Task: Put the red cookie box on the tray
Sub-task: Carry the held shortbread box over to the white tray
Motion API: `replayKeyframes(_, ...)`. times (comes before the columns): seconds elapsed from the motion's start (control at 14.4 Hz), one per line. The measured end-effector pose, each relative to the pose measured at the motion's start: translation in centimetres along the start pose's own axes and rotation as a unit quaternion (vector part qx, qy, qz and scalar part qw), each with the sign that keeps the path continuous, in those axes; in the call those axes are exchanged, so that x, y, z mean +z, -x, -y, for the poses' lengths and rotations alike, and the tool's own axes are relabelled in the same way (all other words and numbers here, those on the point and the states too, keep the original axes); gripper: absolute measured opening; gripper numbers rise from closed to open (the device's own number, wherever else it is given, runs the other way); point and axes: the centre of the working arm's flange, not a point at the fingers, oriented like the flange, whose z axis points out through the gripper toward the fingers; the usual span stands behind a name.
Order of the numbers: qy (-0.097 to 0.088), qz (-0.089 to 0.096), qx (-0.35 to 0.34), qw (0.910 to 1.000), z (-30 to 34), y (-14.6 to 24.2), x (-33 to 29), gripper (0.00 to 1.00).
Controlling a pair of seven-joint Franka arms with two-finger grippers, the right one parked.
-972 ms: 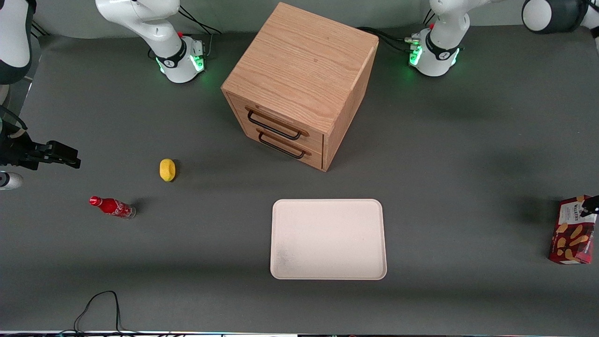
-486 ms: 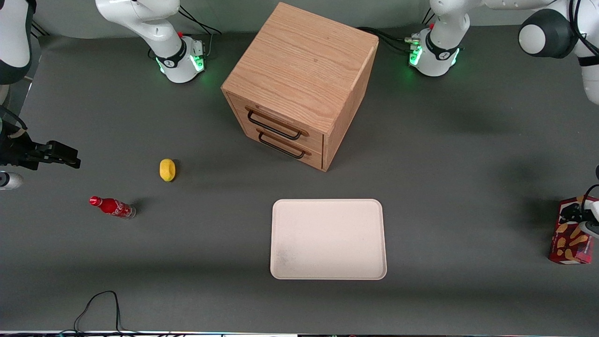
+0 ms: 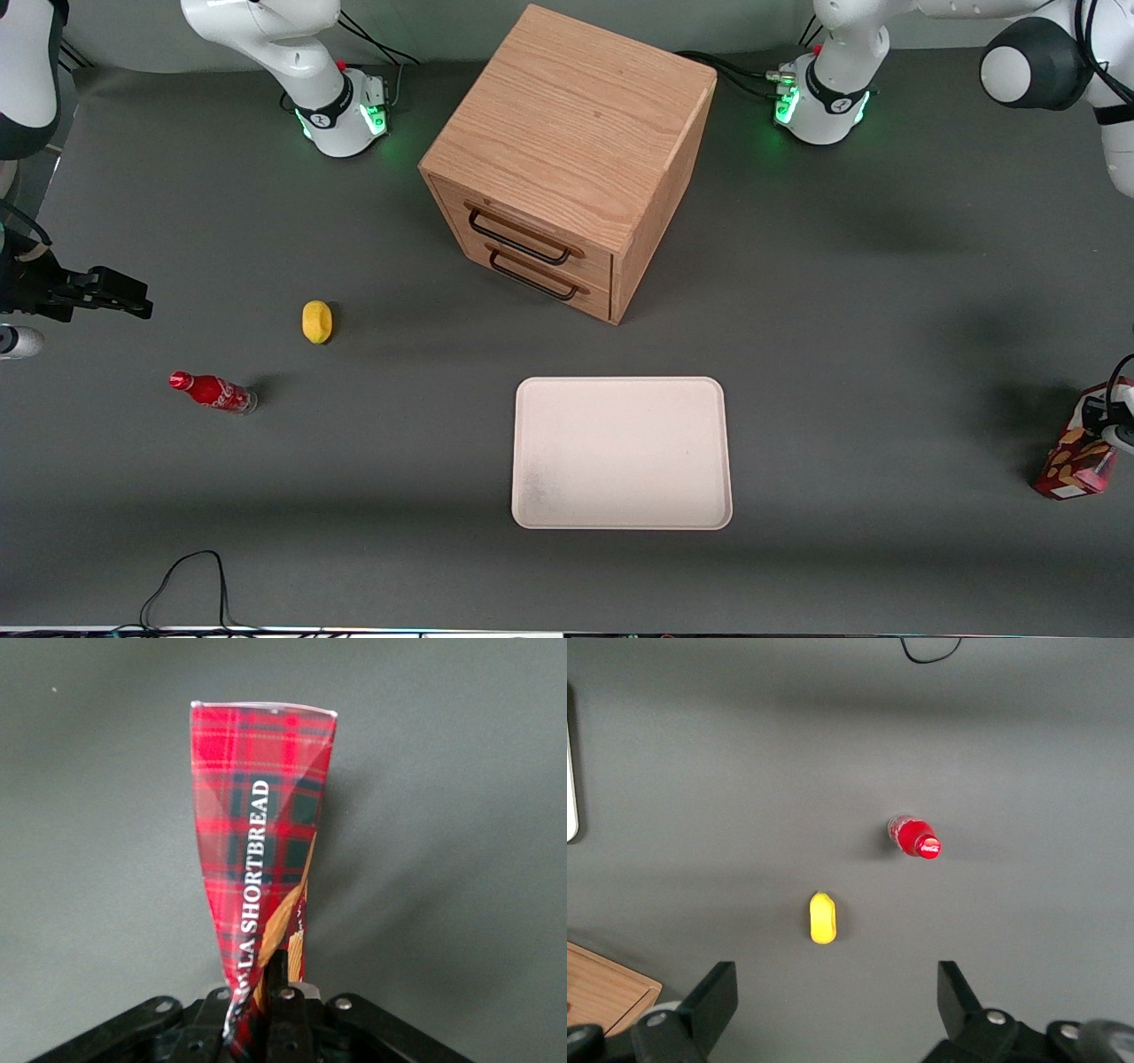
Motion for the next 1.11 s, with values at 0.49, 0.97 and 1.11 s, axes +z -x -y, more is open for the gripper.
replayKeyframes(0.49,0.061,0.036,-0.080,0.9943,-5.1,-6.8,-15.7,0.09)
replayKeyframes(0.97,0.092,0.092,-0.245,0.9607,-26.4,-23.5,-26.1,0.09)
replayKeyframes(1.11,0.092,0.092,-0.266,0.9553,-32.9,-27.8,-25.9,0.09)
